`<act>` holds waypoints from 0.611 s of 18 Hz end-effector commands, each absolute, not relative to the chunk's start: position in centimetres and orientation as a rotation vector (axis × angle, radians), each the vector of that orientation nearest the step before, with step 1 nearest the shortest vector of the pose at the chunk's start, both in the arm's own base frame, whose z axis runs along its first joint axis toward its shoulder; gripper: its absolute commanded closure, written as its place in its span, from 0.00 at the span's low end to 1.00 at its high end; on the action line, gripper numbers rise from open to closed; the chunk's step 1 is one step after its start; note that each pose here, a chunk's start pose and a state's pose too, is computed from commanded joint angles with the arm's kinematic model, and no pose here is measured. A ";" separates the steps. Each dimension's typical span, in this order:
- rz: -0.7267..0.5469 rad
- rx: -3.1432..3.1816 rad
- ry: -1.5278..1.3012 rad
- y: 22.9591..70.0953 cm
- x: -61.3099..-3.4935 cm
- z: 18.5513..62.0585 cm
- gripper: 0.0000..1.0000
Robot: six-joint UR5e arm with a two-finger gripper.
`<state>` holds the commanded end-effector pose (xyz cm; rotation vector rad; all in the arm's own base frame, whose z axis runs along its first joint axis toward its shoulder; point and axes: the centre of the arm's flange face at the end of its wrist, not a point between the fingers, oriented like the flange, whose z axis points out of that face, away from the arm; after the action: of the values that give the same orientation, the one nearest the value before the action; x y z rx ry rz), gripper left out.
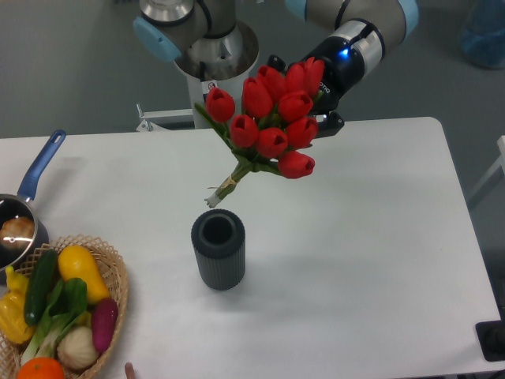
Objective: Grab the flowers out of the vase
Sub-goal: 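Lift the tulip bunch up and out of the black vase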
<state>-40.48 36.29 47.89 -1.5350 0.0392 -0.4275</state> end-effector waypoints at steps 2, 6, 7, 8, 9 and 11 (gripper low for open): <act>-0.411 -1.592 0.045 36.6 -40.8 47.6 0.71; -0.401 -1.612 0.048 36.6 -41.1 47.6 0.71; -0.406 -1.614 0.043 36.7 -41.4 47.3 0.71; -0.403 -1.615 0.043 36.7 -41.5 47.3 0.71; -0.394 -1.615 0.052 36.7 -41.6 47.4 0.71; -0.397 -1.615 0.049 36.8 -42.0 46.8 0.71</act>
<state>-41.96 36.82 46.84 -1.6148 0.0493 -0.3967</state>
